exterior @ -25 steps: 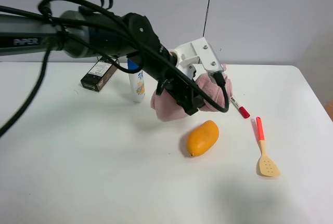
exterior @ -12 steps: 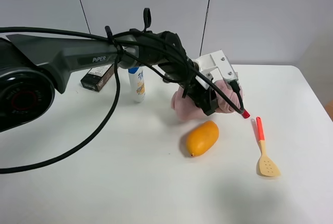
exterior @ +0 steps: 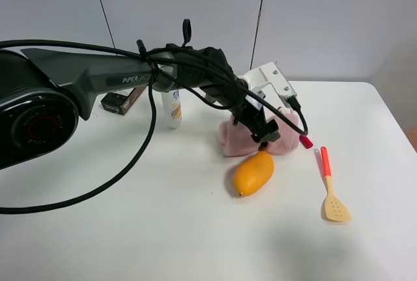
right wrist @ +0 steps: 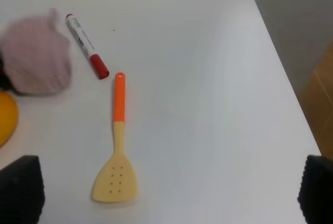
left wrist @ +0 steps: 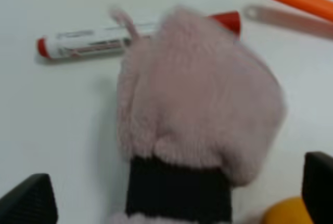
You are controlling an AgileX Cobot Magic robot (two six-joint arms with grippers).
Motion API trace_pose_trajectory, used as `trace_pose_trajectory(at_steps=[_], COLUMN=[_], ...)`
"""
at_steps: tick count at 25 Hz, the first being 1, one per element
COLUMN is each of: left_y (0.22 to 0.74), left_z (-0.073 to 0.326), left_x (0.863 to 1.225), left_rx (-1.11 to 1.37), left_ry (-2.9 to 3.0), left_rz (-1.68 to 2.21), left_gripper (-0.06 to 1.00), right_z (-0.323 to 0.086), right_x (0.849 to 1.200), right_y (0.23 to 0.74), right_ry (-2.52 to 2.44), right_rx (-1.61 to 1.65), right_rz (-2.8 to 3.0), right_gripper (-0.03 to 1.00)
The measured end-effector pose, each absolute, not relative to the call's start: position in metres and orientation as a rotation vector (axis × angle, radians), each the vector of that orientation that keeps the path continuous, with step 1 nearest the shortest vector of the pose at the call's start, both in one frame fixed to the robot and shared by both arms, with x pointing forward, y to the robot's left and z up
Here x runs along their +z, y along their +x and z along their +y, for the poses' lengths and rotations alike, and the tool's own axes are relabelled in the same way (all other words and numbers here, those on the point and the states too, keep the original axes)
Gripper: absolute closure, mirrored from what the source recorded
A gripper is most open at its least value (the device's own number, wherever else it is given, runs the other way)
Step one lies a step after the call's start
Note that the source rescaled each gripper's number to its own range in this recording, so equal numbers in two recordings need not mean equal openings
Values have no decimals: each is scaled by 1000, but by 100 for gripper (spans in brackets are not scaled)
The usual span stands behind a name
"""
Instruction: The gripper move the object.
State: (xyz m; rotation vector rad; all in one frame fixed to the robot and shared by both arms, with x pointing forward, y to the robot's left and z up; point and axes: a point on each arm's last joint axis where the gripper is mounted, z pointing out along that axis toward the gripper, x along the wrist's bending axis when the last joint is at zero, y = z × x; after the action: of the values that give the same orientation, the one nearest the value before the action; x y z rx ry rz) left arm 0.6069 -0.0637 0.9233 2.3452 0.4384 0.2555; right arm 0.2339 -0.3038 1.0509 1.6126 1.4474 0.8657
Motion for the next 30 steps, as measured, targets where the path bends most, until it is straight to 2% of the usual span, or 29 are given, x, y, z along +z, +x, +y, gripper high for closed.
trace_pose_trajectory(at_steps=[3, 9, 18, 24, 28, 30], left_y=[607, 603, 569, 545, 531, 523], left_z=[-64, -62, -43, 7, 66, 101], left_x=[923, 949, 1049, 1114, 1150, 1158], left_rx=[239, 253, 352, 508, 647, 705], left_ry=[2331, 2324, 2305, 2241, 2134, 2091], left_rz=[484, 472, 318, 322, 422, 510], left_gripper=[-4, -4, -5, -5, -5, -5], right_z=[-304, -304, -304, -304, -304, -304], right_x=[1051, 1051, 1051, 1051, 1051, 1051], right_y=[234, 234, 234, 234, 234, 234], right_ry=[1613, 1613, 1613, 1613, 1613, 1613], right_rx=[866, 866, 866, 866, 866, 866], right_rz=[1447, 1447, 1447, 1447, 1447, 1447], right_gripper=[-3, -3, -3, -3, -3, -3])
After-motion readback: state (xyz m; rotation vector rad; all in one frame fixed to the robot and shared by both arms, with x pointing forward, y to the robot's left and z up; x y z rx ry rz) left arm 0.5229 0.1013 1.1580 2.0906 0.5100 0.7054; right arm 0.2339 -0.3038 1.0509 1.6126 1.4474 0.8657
